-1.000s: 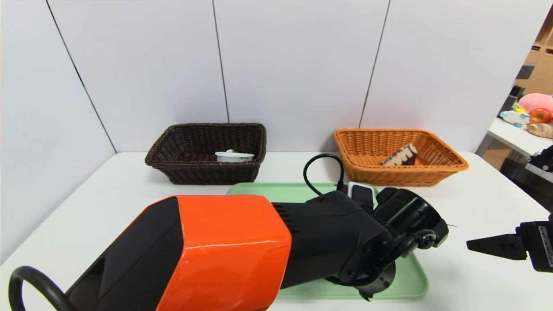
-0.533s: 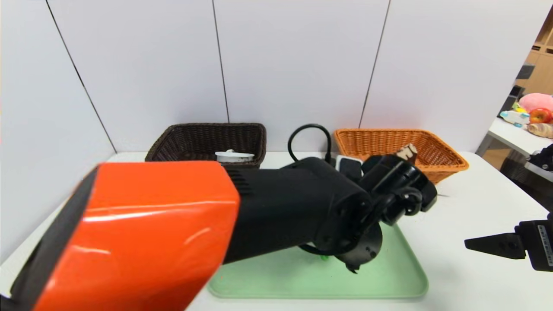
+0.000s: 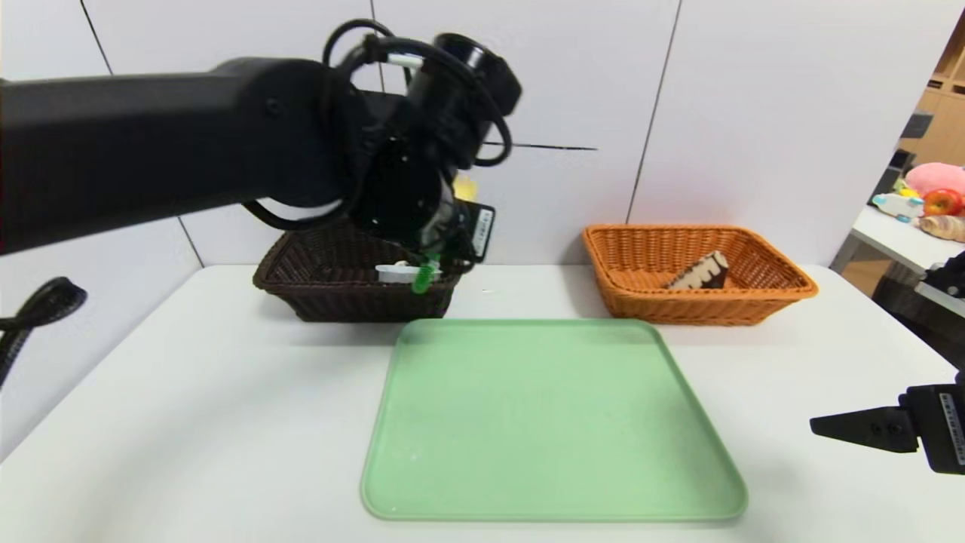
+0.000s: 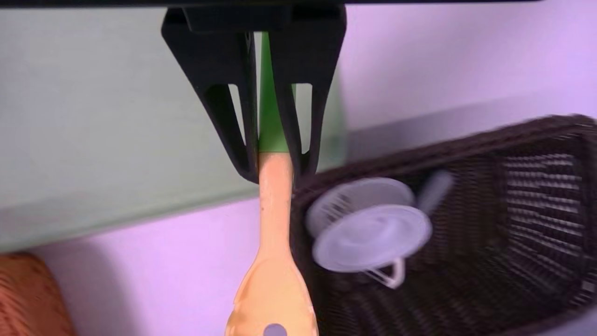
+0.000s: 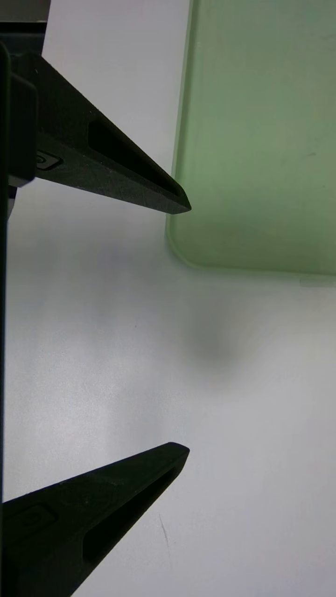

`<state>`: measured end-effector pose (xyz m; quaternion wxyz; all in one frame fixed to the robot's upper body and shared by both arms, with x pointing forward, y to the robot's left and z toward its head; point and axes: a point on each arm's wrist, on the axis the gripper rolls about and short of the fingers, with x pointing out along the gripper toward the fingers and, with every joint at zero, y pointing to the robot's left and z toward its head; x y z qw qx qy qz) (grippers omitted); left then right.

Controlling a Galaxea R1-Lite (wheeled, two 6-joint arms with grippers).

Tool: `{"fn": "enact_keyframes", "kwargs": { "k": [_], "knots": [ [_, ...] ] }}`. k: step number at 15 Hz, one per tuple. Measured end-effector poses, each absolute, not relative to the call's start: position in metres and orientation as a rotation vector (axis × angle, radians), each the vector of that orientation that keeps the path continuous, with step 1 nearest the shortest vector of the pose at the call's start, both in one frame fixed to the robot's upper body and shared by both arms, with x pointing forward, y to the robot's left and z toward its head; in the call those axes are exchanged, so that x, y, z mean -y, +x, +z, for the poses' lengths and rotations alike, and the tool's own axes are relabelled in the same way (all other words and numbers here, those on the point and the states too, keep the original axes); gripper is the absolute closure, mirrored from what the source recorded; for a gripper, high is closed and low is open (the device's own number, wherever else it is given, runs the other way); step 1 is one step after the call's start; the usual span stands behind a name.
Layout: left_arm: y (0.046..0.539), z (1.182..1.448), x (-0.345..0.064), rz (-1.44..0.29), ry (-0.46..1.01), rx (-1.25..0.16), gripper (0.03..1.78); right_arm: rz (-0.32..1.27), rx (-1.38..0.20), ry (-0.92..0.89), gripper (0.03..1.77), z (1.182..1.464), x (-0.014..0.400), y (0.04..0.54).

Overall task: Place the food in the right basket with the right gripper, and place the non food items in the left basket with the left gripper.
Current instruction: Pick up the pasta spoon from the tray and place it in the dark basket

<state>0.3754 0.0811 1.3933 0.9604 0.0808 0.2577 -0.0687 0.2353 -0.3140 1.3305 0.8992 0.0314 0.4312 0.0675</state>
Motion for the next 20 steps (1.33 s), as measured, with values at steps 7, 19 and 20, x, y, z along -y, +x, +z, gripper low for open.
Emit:
{"fn": "enact_keyframes", "kwargs": {
  "k": [7,19,20],
  "knots": [
    [0.426,1.410,-0.181,-0.212,0.320,-0.538,1.66,0.156,-0.898,0.072,0.11,1.330,0.314,0.235],
    [0.490,1.370,-0.266,-0.701,0.802,-0.394,1.66,0.155,-0.891,0.071,0.11,1.329,0.314,0.230],
    [0.496,1.364,-0.271,-0.704,0.825,-0.392,1.66,0.155,-0.893,0.070,0.11,1.329,0.315,0.229]
  ]
}}
